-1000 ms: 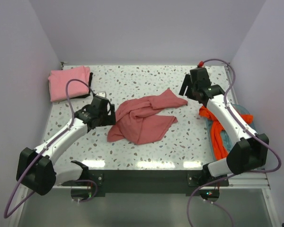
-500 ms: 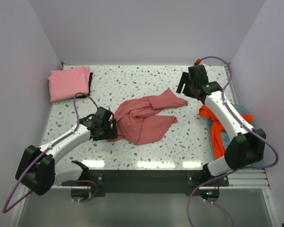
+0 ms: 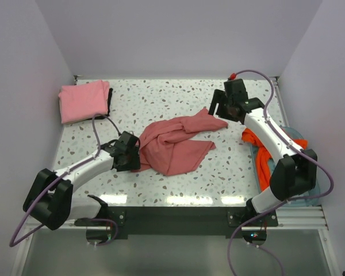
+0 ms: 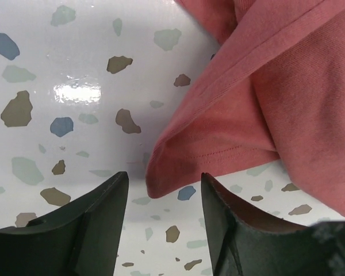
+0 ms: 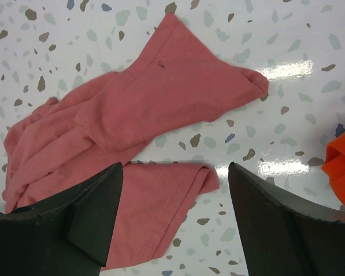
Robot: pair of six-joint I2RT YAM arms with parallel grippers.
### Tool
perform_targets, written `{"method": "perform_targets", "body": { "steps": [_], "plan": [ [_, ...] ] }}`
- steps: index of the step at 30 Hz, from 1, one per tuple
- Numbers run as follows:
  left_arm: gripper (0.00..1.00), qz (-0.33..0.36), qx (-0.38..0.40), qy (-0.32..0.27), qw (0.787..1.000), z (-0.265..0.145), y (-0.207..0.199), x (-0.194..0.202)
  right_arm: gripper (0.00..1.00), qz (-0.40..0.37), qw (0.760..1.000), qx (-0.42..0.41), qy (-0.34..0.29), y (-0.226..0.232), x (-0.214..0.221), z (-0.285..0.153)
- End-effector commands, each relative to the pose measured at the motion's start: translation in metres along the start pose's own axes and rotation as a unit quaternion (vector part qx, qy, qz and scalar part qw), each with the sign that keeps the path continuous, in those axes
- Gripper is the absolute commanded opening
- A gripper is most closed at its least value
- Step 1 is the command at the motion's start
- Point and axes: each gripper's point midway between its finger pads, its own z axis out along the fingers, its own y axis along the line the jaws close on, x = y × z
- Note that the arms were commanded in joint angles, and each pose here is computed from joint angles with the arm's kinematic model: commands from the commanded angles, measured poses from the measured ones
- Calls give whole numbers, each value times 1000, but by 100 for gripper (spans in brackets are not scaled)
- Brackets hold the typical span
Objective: Fold and stack the t-shirts
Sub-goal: Flatten the tshirt out
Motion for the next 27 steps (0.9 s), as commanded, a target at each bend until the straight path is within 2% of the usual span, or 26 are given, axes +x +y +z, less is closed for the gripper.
{"method": "perform_targets", "body": {
  "steps": [1,5,8,13,14,20,27],
  "plan": [
    [57,-4,7,-20,1000,9,-6,-9,77,-9,999,-41,-22,25,-21,-3],
    [42,1,7,-16,1000,13,-7,-9,77,-28,998,-50,-15,39,-26,6],
    [22,4,4,-14,1000,15,-6,-8,77,-43,998,-54,-6,49,-26,17],
    [2,2,-1,-9,1000,16,-5,-7,77,-59,995,-83,16,80,-23,34],
    [0,2,-1,-9,1000,16,-6,-8,77,-71,994,-81,37,87,-9,46],
    [0,3,-5,-10,1000,14,-7,-13,77,-112,988,-90,57,125,8,68],
    [0,4,-8,-7,1000,15,-6,-12,76,-132,985,-73,85,127,27,94]
  ]
}}
